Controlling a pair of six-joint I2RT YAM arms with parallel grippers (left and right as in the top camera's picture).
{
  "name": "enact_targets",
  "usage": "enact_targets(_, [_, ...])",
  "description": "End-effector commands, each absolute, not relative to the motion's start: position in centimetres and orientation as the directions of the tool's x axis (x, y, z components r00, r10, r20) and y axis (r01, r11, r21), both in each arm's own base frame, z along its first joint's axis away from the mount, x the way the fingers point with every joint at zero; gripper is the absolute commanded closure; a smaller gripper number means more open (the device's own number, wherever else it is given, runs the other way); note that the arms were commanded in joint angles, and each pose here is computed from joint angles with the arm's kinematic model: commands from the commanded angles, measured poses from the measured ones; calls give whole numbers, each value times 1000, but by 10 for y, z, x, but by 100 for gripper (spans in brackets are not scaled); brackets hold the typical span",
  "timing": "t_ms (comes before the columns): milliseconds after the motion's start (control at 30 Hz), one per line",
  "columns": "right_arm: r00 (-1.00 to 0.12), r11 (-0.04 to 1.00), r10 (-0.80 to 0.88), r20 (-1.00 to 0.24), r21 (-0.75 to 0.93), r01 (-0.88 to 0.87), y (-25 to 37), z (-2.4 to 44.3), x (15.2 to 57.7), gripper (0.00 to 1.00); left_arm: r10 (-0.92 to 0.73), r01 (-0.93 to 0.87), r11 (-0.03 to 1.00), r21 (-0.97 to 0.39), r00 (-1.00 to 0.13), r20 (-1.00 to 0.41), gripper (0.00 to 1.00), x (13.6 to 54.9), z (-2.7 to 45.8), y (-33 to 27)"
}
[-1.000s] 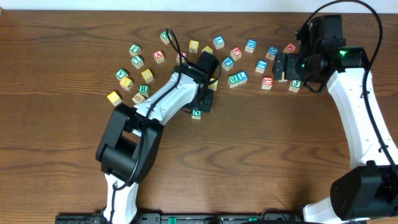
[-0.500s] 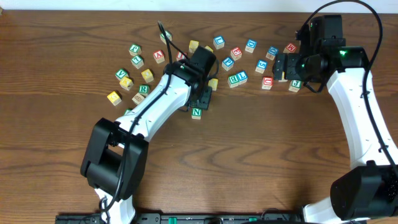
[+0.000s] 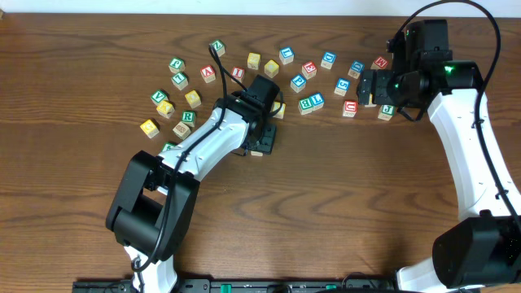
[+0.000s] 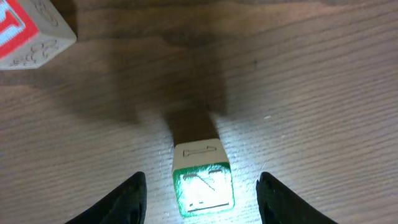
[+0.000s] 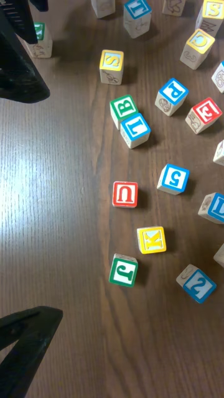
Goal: Spell out NEURIPS
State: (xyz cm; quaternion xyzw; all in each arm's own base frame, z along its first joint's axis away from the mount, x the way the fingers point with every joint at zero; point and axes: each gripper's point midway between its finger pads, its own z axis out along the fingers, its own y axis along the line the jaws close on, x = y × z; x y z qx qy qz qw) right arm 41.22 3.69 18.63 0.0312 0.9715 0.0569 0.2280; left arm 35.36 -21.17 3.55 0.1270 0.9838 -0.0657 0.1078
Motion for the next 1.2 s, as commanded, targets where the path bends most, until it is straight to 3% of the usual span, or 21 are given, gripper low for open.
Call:
enact_targets(0, [-885,992,90,-456,121,39,37,193,415,1,252,274,957,-93,-948,-195,44,351,20,-209])
enact_targets(100, [-885,992,90,-456,121,39,37,193,415,1,253,271,958,-88,-952,-174,44,350,9,-208])
enact_targets(267, [-885,992,90,-456,121,39,37,193,415,1,253,271,958,-88,-951,-175,56,351,7,-208])
enact_targets(700, [-885,992,90,-456,121,39,37,193,415,1,236,259,961,-93,-951,-202,72,361,13,-207])
enact_targets(1167, [-885,992,90,-456,121,39,37,193,415,1,147,168,983,-78,-965,-219,73,368,14,-201])
